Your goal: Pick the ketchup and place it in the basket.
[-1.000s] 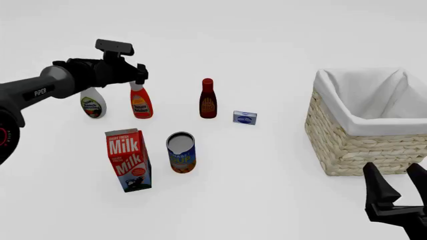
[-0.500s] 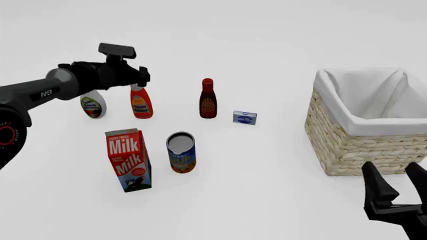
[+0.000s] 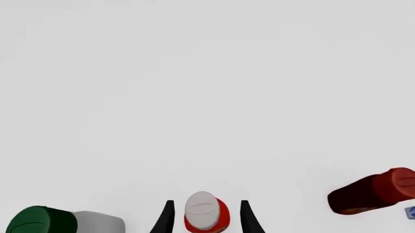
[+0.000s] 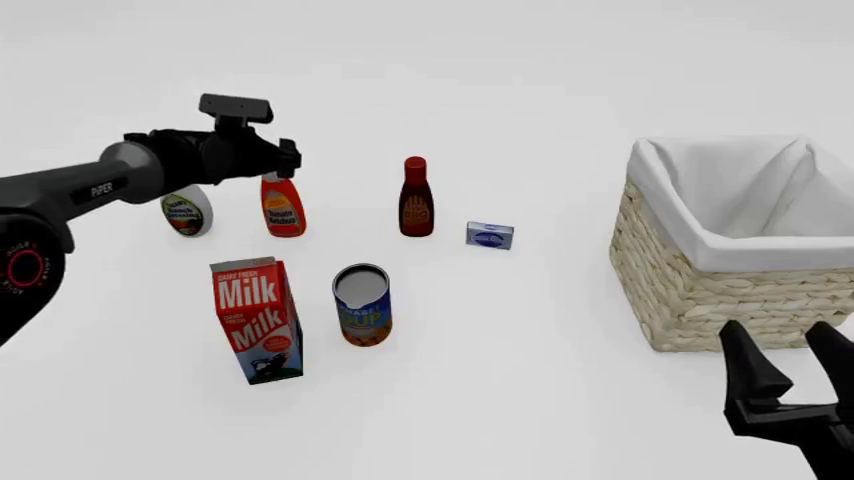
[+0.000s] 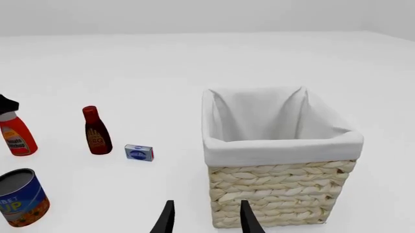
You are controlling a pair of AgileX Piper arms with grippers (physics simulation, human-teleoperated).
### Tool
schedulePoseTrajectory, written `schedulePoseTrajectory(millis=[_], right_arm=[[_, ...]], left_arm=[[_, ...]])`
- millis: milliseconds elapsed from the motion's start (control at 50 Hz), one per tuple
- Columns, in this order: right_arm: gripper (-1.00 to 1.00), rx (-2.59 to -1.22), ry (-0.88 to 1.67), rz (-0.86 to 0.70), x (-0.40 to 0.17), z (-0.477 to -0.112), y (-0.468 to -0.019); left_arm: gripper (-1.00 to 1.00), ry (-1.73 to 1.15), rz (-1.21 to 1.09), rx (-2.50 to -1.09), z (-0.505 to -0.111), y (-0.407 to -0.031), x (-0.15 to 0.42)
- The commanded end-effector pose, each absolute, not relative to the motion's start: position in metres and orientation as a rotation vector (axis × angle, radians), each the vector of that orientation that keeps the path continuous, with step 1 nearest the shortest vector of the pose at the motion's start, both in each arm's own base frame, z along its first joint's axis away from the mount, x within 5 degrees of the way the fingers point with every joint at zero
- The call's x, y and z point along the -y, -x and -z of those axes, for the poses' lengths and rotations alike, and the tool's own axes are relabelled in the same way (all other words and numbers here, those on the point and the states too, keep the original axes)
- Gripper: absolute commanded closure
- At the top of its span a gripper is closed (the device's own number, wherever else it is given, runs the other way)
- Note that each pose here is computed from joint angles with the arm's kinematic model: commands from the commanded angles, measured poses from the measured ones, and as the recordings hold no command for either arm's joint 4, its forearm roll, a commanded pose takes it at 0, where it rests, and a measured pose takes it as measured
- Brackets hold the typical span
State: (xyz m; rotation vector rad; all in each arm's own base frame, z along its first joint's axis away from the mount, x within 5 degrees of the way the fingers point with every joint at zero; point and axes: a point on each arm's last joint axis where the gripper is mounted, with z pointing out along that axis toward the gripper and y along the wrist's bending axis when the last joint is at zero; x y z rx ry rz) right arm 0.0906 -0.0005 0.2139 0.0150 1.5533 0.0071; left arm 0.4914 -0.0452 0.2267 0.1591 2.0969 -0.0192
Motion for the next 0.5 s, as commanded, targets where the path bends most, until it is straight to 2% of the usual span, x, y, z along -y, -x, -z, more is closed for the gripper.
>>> schedulePoseTrajectory(millis=[20, 500], right_arm=[[-1.00, -1.558, -0.014, -0.008, 0.000, -0.213, -0.092], [-1.00, -1.565, -0.009, -0.009, 0.000, -0.213, -0.096]], left_arm=[[-1.00, -0.146, 0.022, -2.108, -0.218, -0.494, 0.044], [-1.00, -0.135, 0.028, -2.132, -0.203, -0.497, 0.043]])
